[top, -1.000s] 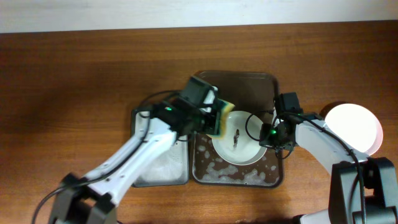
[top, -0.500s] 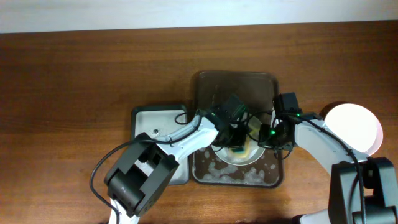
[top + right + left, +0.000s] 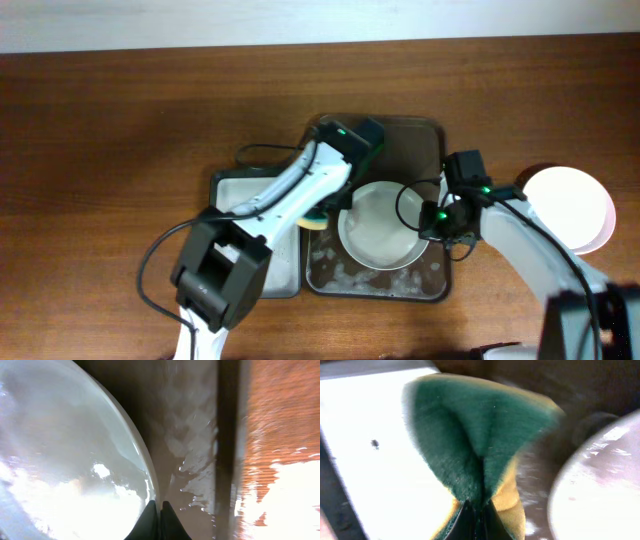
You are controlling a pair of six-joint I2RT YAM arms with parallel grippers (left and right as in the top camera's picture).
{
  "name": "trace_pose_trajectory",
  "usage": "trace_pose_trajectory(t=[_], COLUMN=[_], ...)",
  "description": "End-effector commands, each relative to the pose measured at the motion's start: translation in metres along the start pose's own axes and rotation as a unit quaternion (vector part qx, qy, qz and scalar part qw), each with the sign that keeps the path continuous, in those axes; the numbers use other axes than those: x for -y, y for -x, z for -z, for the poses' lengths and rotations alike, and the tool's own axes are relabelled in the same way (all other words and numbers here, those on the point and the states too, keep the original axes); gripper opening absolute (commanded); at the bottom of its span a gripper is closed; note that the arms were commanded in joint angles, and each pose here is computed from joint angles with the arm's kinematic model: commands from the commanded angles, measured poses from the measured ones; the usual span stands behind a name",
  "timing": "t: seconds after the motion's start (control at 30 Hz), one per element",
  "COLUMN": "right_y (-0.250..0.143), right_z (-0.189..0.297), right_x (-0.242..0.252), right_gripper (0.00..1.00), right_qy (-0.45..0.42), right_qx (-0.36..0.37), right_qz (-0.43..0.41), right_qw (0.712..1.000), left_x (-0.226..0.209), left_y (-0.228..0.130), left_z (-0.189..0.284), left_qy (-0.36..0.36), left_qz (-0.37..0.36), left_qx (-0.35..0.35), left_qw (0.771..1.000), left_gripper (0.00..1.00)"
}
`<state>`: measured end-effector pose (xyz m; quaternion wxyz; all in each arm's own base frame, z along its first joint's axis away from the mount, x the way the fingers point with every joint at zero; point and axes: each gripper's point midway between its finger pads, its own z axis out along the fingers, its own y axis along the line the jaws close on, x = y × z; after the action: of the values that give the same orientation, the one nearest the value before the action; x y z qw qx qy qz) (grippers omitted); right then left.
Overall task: Clean dirty plates on tray and stack at the side
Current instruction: 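Return the sponge to the soapy tray with the left gripper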
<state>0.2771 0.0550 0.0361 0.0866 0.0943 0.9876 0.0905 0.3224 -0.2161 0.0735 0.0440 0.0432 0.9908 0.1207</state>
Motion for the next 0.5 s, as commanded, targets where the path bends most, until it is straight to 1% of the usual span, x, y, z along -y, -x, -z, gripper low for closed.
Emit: trace_pose_trajectory(t=[0.0, 0.1, 0.13, 0.2, 0.23, 0.27, 0.3, 0.33, 0.4, 0.43, 0.47], right_y=[0.015, 0.019, 0.020, 0.020, 0.018, 0.017, 0.017, 0.017, 0.019, 0.019, 0.019], right_z=[0.039, 0.071, 0.078, 0.091, 0.096, 0.098, 0.105, 0.114, 0.140, 0.149, 0.161], right_x=[0.000, -0.005, -0.003, 0.000, 0.000, -0.001, -0.003, -0.006, -0.018, -0.024, -0.035], right_gripper=[0.04, 0.04, 0.04, 0.04, 0.04, 0.04, 0.04, 0.04, 0.04, 0.04, 0.04], right_qy=[-0.004, 0.009, 0.002, -0.025, -0.049, -0.068, -0.110, -0.152, -0.210, -0.223, -0.234], right_qx=[0.075, 0.128, 0.140, 0.158, 0.165, 0.169, 0.183, 0.200, 0.241, 0.255, 0.274], right_qz=[0.031, 0.037, 0.037, 0.045, 0.059, 0.071, 0.099, 0.126, 0.164, 0.177, 0.198], right_qw=[0.997, 0.991, 0.989, 0.986, 0.983, 0.981, 0.972, 0.960, 0.933, 0.924, 0.912], left_x=[-0.050, -0.080, -0.086, -0.099, -0.103, -0.105, -0.107, -0.110, -0.098, -0.095, -0.096], left_y=[0.005, 0.005, 0.002, -0.009, -0.015, -0.019, -0.026, -0.033, -0.038, -0.038, -0.036], left_z=[0.043, 0.051, 0.044, 0.021, 0.003, -0.008, -0.025, -0.036, -0.031, -0.026, -0.018], left_qy=[0.007, -0.020, -0.049, -0.102, -0.139, -0.159, -0.181, -0.196, -0.252, -0.265, -0.269], left_qz=[0.007, 0.029, 0.021, 0.035, 0.039, 0.041, 0.048, 0.048, -0.003, -0.015, -0.018], left_qx=[0.027, 0.040, 0.038, 0.023, 0.018, 0.016, 0.007, -0.005, -0.004, 0.002, 0.016], left_qw=[1.000, 0.999, 0.998, 0.994, 0.989, 0.986, 0.982, 0.979, 0.968, 0.964, 0.963], left_gripper=[0.00, 0.00, 0.00, 0.00, 0.02, 0.04, 0.09, 0.17, 0.29, 0.36, 0.46])
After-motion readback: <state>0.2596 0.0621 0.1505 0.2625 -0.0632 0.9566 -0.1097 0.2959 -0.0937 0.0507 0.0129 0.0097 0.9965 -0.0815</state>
